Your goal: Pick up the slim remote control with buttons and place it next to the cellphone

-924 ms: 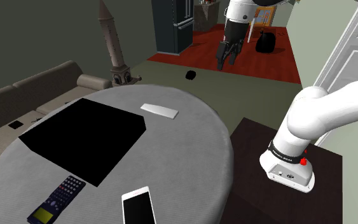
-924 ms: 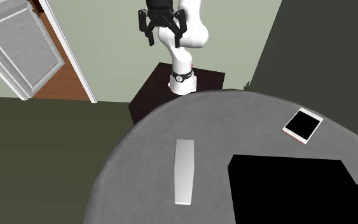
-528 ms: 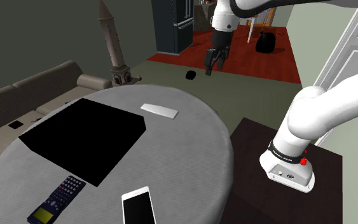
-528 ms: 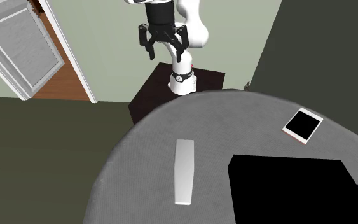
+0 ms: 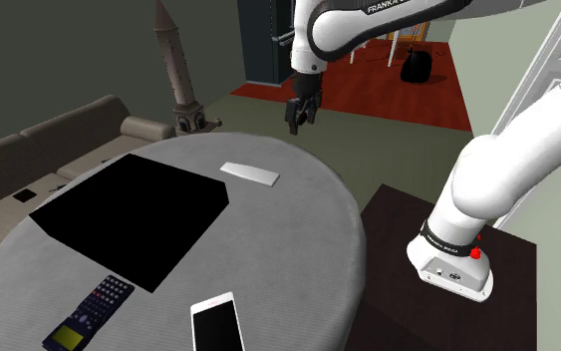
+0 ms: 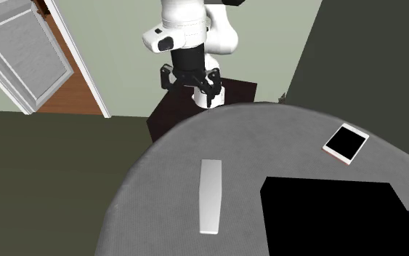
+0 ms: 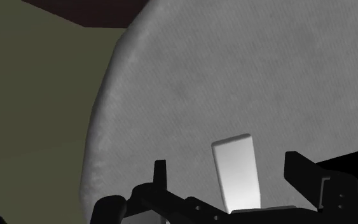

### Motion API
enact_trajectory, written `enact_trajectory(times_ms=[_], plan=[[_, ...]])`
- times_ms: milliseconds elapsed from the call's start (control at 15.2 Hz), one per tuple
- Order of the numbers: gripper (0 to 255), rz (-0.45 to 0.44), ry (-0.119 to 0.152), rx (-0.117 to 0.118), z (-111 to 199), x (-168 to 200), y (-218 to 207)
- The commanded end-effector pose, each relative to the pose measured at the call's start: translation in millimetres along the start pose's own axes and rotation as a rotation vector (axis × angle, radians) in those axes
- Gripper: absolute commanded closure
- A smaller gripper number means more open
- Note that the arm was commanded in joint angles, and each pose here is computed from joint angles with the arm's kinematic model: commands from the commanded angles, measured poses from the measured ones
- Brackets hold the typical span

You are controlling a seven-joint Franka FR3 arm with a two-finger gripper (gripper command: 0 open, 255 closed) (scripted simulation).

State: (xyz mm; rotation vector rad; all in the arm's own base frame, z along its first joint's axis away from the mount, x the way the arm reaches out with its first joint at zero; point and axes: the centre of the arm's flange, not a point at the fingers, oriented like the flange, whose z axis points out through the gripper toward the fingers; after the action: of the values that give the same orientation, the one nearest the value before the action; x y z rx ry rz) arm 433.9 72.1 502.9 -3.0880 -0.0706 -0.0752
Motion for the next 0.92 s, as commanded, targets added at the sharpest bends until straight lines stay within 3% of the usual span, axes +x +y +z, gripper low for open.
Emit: enact_trajectory(times_ms=[0, 858], plan=[[0, -0.023, -0.007, -0.006, 19.5, 21.3, -10.8], [0, -0.17, -0.054, -0.048, 130.8, 142.8, -80.7]])
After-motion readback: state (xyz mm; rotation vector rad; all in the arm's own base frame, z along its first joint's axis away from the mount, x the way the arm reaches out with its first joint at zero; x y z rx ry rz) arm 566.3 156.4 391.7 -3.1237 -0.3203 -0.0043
